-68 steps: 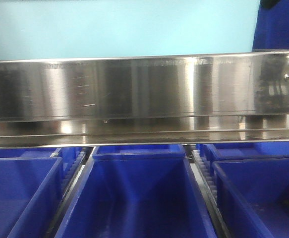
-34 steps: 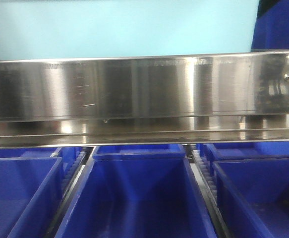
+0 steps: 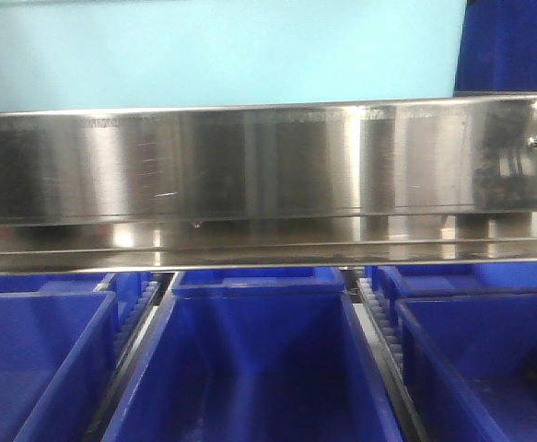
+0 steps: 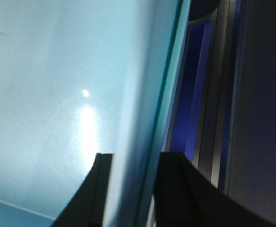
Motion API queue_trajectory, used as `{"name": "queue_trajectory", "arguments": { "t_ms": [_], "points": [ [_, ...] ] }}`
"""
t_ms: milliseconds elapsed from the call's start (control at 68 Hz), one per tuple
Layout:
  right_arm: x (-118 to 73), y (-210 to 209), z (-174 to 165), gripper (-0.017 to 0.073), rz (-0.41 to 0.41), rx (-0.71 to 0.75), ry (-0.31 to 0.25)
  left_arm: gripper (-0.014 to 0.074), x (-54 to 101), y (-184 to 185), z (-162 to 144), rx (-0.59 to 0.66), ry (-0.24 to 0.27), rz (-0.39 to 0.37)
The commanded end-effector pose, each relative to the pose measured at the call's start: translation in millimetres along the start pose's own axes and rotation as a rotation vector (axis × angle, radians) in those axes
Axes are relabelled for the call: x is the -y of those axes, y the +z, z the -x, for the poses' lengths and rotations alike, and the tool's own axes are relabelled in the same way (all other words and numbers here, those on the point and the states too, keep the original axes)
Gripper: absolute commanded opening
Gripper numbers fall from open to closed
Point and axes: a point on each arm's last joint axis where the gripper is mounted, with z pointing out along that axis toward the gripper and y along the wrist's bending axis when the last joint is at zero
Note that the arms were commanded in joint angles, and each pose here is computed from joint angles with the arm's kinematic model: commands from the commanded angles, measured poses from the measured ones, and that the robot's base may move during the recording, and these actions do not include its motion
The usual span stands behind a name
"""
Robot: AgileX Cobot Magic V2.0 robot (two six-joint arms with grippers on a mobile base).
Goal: Move two blue bins to right shelf middle
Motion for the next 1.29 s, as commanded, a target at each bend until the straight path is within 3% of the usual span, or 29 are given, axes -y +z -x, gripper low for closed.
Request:
{"name": "queue_trajectory", "arguments": {
  "t_ms": [0,191,765,1279],
  "points": [
    [0.8,-6.3,-3.1,-0.0154,-0.014,-0.012,-0.009,-0.0111,1.9,-5.1,-1.0,-0.005,-0.005,-0.017],
    [-3.2,-31.4,0.8,-0.0154,0.012,0.102,-0.017,-0.0111,6.0,-27.9,5.1,0.070,0.002,-0.032],
    [-27.6,-142.2,35.8,-0.0154,0.110,0.461,-0.062,-0.0111,23.0,-147.4,19.3,0.461,0.048,-0.082],
    [-28.2,-144.6,37.1,-0.0154,0.113,0.476,-0.063,-0.0111,22.7,-149.4,19.3,0.467,0.051,-0.076]
  ]
}}
